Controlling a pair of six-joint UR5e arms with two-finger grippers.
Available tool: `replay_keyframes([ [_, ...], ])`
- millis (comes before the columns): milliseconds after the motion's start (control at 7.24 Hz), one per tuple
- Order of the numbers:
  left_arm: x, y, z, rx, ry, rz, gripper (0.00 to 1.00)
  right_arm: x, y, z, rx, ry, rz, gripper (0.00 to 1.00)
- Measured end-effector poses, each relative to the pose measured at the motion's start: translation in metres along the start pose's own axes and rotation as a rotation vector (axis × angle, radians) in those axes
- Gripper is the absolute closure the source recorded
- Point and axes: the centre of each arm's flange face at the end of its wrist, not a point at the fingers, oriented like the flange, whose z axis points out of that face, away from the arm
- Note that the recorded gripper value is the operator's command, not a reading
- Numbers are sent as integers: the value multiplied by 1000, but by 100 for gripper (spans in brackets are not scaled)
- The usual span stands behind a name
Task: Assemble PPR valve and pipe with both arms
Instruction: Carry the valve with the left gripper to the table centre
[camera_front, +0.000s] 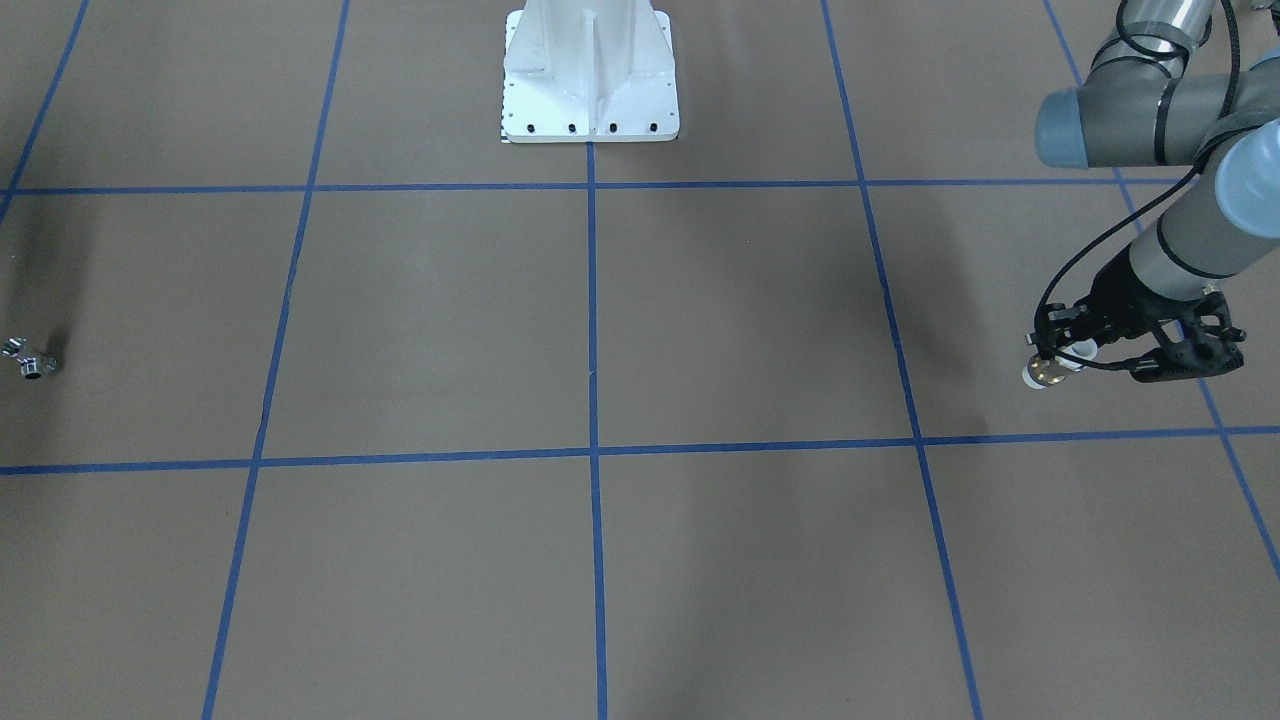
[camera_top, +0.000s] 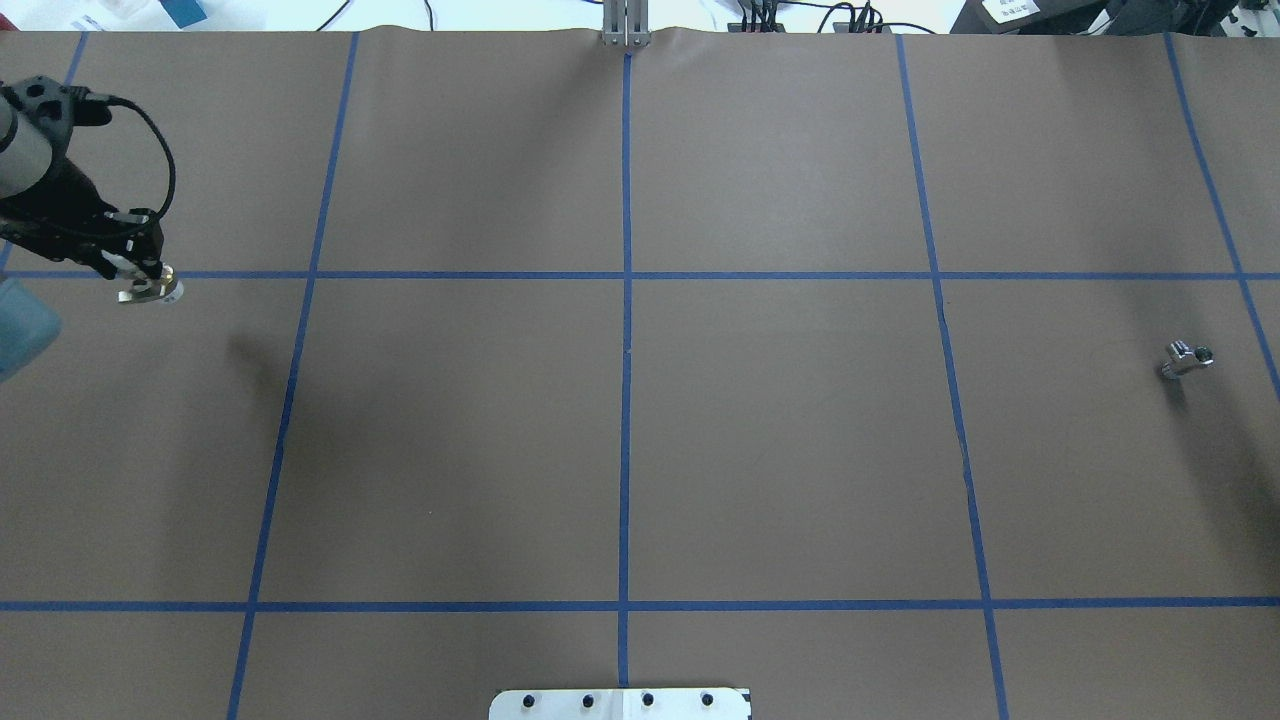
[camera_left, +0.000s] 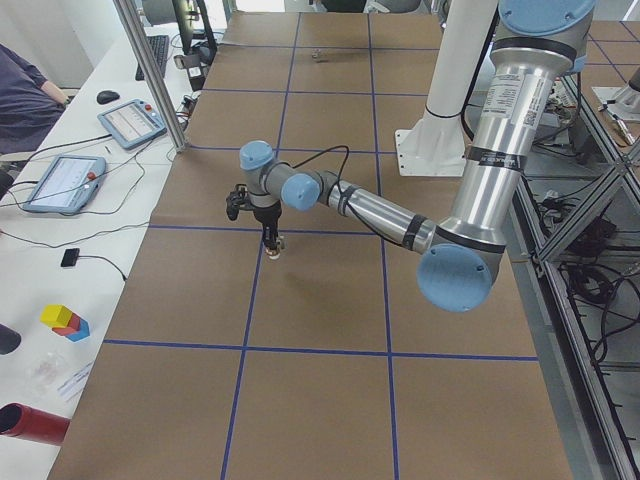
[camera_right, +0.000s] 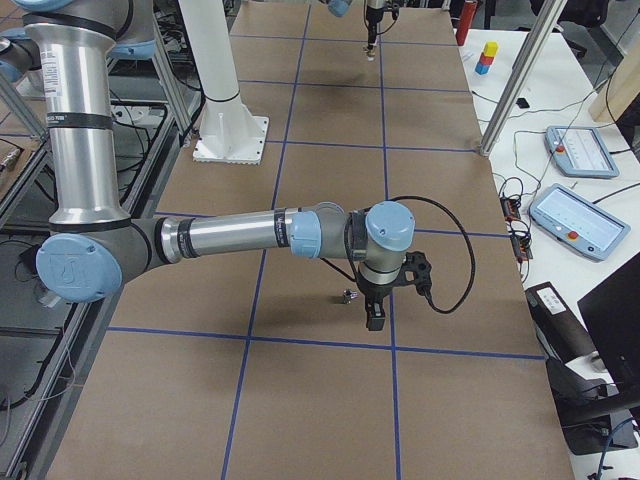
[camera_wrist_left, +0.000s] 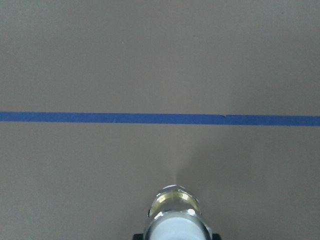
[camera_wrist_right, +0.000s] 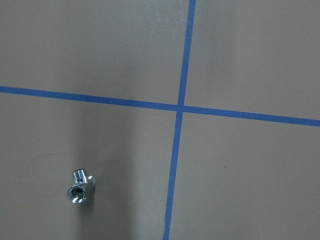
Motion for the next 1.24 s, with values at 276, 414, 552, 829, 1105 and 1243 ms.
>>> replay_keyframes([
  [276,119,-6,-29,-35,13,-31,100,-5,0,-5,9,2,-2,0],
  [414,190,-2,-40,-52,32,-45,100,-9,-1,-5,9,4,-8,0],
  [552,256,0,-51,-62,54,-54,100,-14,-3,-6,9,8,-18,0],
  [829,361,3,-63,-69,70,-58,100,-14,-1,0,1,13,-24,0],
  [1105,434,5,-55,-59,78,-51,100,-14,0,3,-3,9,-23,0],
  [1243,457,8,-42,-47,79,-42,100,-15,0,2,-1,0,-23,0],
])
